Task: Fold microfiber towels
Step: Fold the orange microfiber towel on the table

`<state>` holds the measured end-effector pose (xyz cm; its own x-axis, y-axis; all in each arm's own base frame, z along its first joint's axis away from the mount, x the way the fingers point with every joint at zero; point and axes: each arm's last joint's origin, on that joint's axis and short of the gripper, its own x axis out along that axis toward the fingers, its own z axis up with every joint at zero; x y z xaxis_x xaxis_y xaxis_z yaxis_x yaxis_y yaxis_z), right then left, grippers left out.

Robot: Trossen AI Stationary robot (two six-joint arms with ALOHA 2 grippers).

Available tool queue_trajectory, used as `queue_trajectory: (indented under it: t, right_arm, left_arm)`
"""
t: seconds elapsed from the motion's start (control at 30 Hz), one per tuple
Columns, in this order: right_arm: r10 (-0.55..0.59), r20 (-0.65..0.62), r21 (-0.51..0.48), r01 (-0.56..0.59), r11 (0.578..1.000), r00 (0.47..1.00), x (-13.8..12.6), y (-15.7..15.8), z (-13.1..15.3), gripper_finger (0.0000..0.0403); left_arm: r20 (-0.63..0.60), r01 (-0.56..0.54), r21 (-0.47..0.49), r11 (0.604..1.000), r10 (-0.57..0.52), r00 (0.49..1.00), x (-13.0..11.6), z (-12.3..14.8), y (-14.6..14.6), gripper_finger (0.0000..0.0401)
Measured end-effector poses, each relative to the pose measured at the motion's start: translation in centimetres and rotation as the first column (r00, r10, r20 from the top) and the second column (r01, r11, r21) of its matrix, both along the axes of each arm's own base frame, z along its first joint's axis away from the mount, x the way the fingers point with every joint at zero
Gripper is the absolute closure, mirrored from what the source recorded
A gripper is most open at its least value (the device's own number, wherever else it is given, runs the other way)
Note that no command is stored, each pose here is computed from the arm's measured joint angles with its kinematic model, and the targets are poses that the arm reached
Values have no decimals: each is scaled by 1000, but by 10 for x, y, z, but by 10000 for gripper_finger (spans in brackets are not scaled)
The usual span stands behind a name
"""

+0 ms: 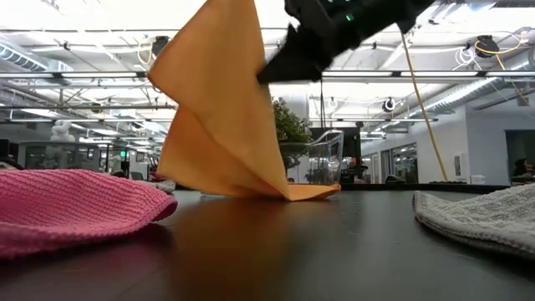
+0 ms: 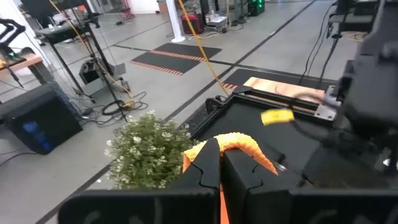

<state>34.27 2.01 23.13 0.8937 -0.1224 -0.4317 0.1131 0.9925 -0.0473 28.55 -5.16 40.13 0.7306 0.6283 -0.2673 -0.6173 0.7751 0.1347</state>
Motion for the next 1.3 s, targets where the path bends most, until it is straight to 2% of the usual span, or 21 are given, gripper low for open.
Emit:
queue_trajectory:
  t: [0.1,0.17,0.27,0.37,0.53,0.73,0.93,1.07,1.3]
  right_arm:
    - [69,145,66,-80,995,987,5,3,13,284]
    - [115,194,100,-136,986,974,6,6,18,284]
    - [165,195,123,-191,974,967,6,12,18,284]
    - [213,193,102,-235,967,958,5,19,18,284]
    - [229,188,123,-254,959,955,4,29,17,284]
    - [176,57,139,-182,973,983,-3,31,8,284]
    - [24,-113,83,-15,996,993,-26,29,11,284]
    - [-58,-112,76,67,995,992,-33,27,17,284]
    - [-67,-181,71,80,994,981,-27,29,-1,284]
  left_arm:
    - [0,-39,9,999,39,999,6,-3,6,401]
    - [-8,-61,22,998,61,998,10,-5,11,401]
    - [19,-47,14,999,47,999,20,-6,17,401]
    - [27,-12,12,1000,11,1000,33,-10,22,401]
    - [14,11,29,1000,-11,1000,53,-22,27,401]
    - [-11,17,32,999,-17,1000,58,-28,26,401]
    - [-11,24,34,999,-24,1000,57,-28,24,401]
    - [-10,37,29,999,-37,999,57,-27,24,401]
    - [-12,39,31,999,-39,999,57,-27,24,401]
